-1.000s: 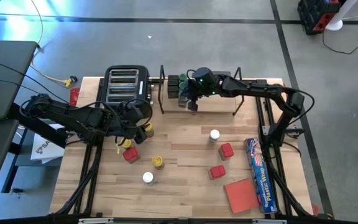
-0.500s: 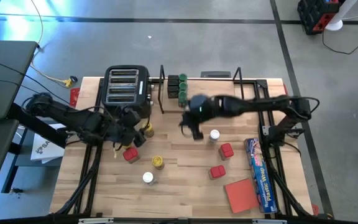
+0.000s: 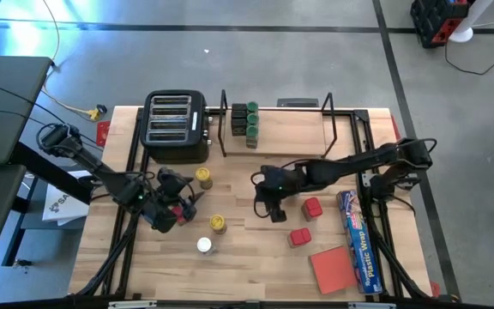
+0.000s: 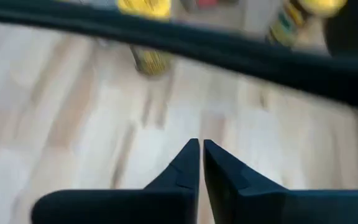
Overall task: Shelf spices
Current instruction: Put the top white seasoning bottle on the shelf
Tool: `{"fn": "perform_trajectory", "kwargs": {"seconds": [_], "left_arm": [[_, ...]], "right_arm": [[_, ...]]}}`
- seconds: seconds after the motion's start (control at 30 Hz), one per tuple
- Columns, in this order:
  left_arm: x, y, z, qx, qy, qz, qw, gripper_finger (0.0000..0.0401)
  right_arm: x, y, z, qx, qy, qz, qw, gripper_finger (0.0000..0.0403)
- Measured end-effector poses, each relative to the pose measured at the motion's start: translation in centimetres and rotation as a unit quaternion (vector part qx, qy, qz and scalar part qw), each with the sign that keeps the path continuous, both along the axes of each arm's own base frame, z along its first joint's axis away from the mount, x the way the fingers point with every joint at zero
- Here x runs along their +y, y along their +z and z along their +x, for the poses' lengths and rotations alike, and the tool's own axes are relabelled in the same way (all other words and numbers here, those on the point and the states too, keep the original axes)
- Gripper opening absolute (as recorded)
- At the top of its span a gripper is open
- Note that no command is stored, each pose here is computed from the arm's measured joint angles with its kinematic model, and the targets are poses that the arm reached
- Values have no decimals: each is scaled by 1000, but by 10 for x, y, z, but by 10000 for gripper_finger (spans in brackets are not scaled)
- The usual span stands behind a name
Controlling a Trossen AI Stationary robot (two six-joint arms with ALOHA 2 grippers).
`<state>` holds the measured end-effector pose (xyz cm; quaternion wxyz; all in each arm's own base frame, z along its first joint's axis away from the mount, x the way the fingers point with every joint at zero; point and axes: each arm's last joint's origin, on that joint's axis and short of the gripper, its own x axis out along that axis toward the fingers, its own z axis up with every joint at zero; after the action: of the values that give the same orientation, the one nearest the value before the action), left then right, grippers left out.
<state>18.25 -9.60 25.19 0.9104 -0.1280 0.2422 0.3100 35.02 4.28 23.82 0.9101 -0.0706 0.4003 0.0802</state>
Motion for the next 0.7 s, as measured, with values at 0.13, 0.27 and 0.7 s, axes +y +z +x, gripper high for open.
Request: {"fn": "perform_trajectory", "kwargs": {"seconds": [0.13, 0.27, 0.7], "left_arm": [[-1, 2, 3, -22, 2, 5, 1000, 287], [-3, 7, 8, -41, -8, 32, 999, 287], [9, 11, 17, -18, -7, 94, 995, 287]], "right_arm": [[-3, 25, -8, 88, -25, -27, 995, 52], [-5, 49, -23, 176, -13, -48, 983, 108], [-17, 18, -64, 377, 176, -181, 891, 265]]}}
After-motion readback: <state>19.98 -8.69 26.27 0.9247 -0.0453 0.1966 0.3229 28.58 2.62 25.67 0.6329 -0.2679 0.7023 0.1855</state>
